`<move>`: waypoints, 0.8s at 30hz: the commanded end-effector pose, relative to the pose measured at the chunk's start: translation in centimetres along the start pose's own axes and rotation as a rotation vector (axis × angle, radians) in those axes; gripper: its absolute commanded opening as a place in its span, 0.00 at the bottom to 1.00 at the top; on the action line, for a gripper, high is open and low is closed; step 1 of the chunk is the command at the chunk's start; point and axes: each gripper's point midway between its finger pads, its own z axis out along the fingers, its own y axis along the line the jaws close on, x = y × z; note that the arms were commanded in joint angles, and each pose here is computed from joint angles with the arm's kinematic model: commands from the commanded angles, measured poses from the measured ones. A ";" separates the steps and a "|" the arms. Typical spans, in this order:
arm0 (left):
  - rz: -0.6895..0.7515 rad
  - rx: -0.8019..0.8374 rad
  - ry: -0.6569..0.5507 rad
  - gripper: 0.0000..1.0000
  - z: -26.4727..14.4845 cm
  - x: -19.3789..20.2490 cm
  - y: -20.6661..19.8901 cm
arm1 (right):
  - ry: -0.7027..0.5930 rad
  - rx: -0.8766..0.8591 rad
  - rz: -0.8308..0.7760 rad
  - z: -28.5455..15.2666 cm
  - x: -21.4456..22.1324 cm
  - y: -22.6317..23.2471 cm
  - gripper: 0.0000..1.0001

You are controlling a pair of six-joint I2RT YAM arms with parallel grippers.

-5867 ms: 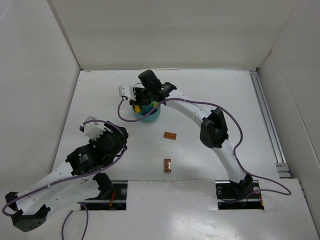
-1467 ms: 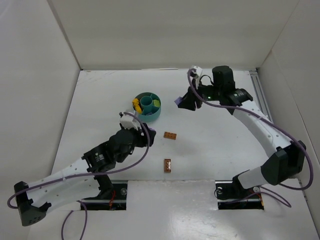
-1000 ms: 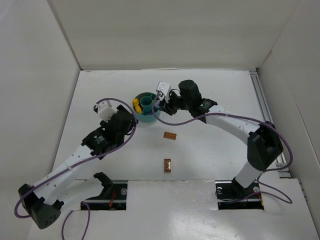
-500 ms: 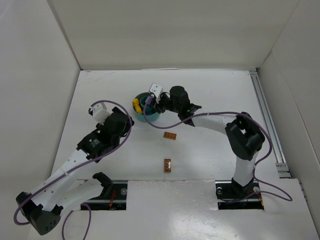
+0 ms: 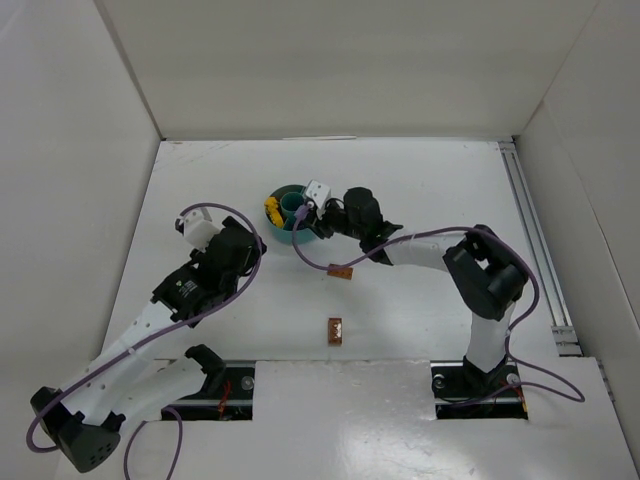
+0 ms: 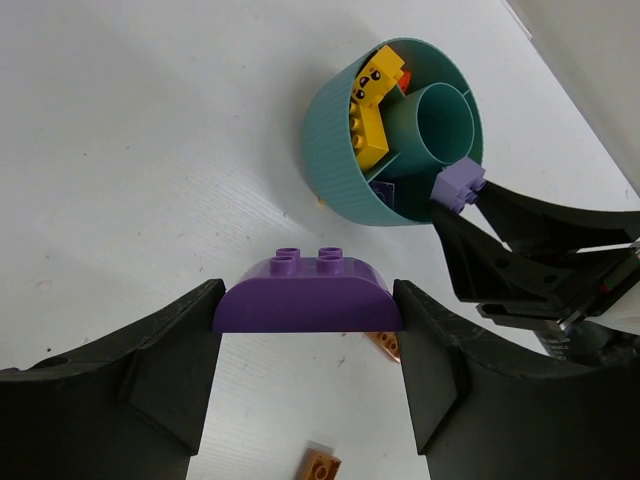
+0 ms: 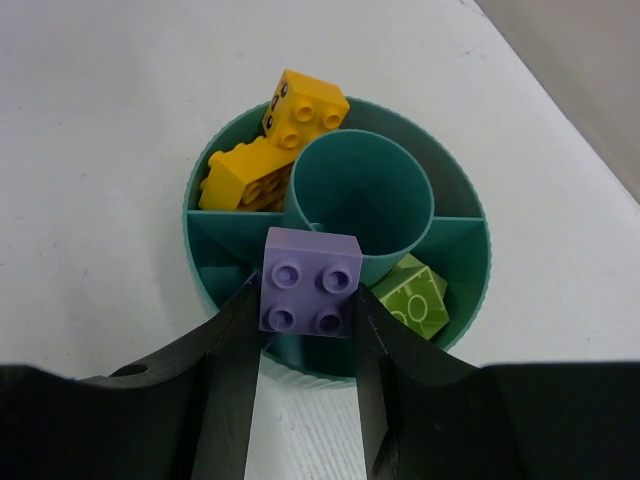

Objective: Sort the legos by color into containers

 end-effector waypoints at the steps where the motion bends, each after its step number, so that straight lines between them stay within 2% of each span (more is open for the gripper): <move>1: -0.004 -0.006 -0.027 0.11 -0.1 -0.6 0.4 | -0.081 0.018 -0.009 0.5 -2.1 0.3 0.24; 10: -0.008 -0.013 -0.032 0.11 0.1 -0.6 0.6 | -0.058 0.044 -0.004 1.0 -0.9 0.0 0.29; 17: 0.001 -0.013 -0.032 0.11 0.0 -0.8 0.5 | -0.051 0.038 0.009 1.2 -0.5 0.2 0.46; 21: 0.014 -0.002 -0.026 0.11 -0.1 -0.7 0.4 | -0.066 0.033 0.004 0.6 -1.4 0.6 0.61; 24: 0.020 0.008 -0.021 0.11 -0.1 -0.7 0.1 | -0.084 0.040 -0.011 0.1 -2.4 0.4 0.63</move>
